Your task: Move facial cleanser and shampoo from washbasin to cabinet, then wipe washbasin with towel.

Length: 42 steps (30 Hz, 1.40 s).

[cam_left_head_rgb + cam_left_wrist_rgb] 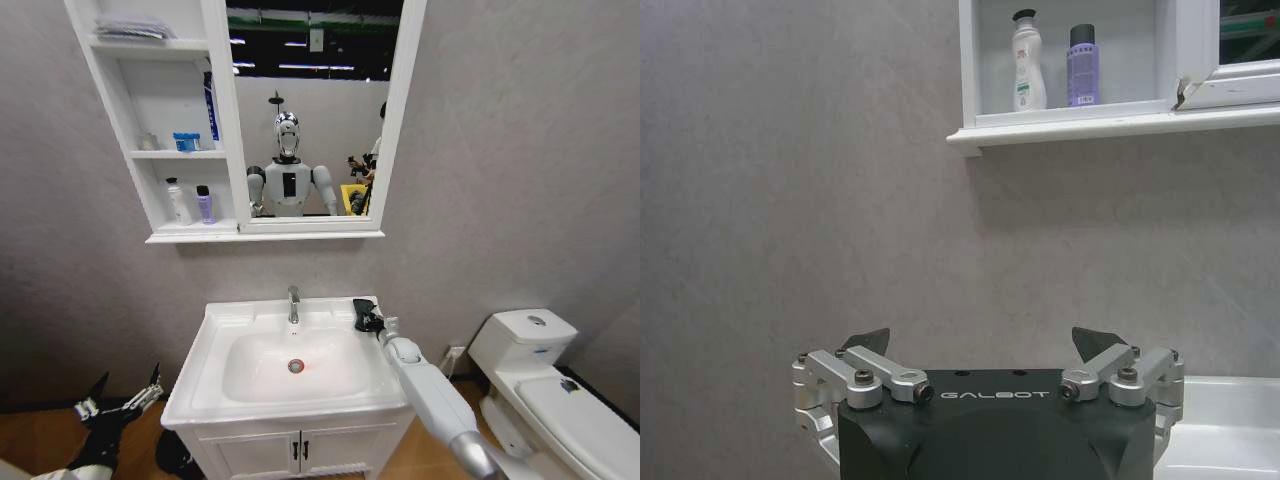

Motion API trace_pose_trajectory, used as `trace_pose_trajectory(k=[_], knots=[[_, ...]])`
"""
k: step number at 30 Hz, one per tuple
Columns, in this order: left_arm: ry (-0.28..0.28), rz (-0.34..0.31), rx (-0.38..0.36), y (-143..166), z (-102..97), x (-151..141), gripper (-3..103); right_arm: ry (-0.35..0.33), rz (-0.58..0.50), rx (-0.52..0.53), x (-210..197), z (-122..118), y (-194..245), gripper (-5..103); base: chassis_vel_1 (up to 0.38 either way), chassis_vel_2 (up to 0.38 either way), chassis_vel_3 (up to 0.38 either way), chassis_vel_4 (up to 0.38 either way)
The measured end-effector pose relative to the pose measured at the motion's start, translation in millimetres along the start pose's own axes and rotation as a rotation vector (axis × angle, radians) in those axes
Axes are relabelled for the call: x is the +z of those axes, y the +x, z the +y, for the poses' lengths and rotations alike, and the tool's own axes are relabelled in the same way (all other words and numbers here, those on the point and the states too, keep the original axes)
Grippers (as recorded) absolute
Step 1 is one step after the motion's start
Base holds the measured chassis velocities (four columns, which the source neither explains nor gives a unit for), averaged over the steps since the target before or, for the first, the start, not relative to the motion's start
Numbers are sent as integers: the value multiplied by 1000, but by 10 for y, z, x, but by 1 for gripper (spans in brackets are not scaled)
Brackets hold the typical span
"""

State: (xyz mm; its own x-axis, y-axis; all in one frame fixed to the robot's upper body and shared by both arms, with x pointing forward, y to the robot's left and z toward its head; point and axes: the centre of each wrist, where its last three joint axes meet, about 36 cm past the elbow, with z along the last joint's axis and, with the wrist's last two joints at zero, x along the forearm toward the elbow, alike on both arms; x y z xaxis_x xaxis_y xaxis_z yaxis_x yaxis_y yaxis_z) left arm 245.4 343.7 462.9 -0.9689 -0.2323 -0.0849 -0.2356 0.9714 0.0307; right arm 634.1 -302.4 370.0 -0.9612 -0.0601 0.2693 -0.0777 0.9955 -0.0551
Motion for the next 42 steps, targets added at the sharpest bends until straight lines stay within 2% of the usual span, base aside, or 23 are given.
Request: trace_pose_trajectory(k=[1, 6, 10, 11, 13, 14, 17, 18, 21, 26, 28, 42], knots=[[0, 0, 0, 0, 0, 0, 100, -1, -4, -4, -1, 14, 28, 4, 0, 0, 0, 0], [0, 0, 0, 0, 0, 0, 100, -9, -32, -15, -65, 134, 153, 1, 0, 0, 0, 0], [0, 0, 0, 0, 0, 0, 100, -41, -52, -43, -308, 519, 421, 1, 0, 0, 0, 0], [0, 0, 0, 0, 0, 0, 100, -41, -52, -43, -308, 519, 421, 1, 0, 0, 0, 0], [0, 0, 0, 0, 0, 0, 100, -57, -27, -61, -407, 793, 569, 1, 0, 0, 0, 0], [0, 0, 0, 0, 0, 0, 100, -57, -27, -61, -407, 793, 569, 1, 0, 0, 0, 0], [0, 0, 0, 0, 0, 0, 100, -72, 78, -72, -455, 1180, 753, 1, 0, 0, 0, 0], [0, 0, 0, 0, 0, 0, 100, -72, 78, -72, -455, 1180, 753, 1, 0, 0, 0, 0], [0, 0, 0, 0, 0, 0, 100, -47, 168, -30, -407, 1373, 813, 1, 0, 0, 0, 0], [0, 0, 0, 0, 0, 0, 100, -25, 229, -6, -290, 1354, 808, 1, 0, 0, 0, 0], [0, 0, 0, 0, 0, 0, 100, -25, 259, 5, -199, 1264, 758, 1, 0, 0, 0, 0], [0, 0, 0, 0, 0, 0, 100, -42, 289, 39, -30, 1100, 668, 1, 0, 0, 0, 0]])
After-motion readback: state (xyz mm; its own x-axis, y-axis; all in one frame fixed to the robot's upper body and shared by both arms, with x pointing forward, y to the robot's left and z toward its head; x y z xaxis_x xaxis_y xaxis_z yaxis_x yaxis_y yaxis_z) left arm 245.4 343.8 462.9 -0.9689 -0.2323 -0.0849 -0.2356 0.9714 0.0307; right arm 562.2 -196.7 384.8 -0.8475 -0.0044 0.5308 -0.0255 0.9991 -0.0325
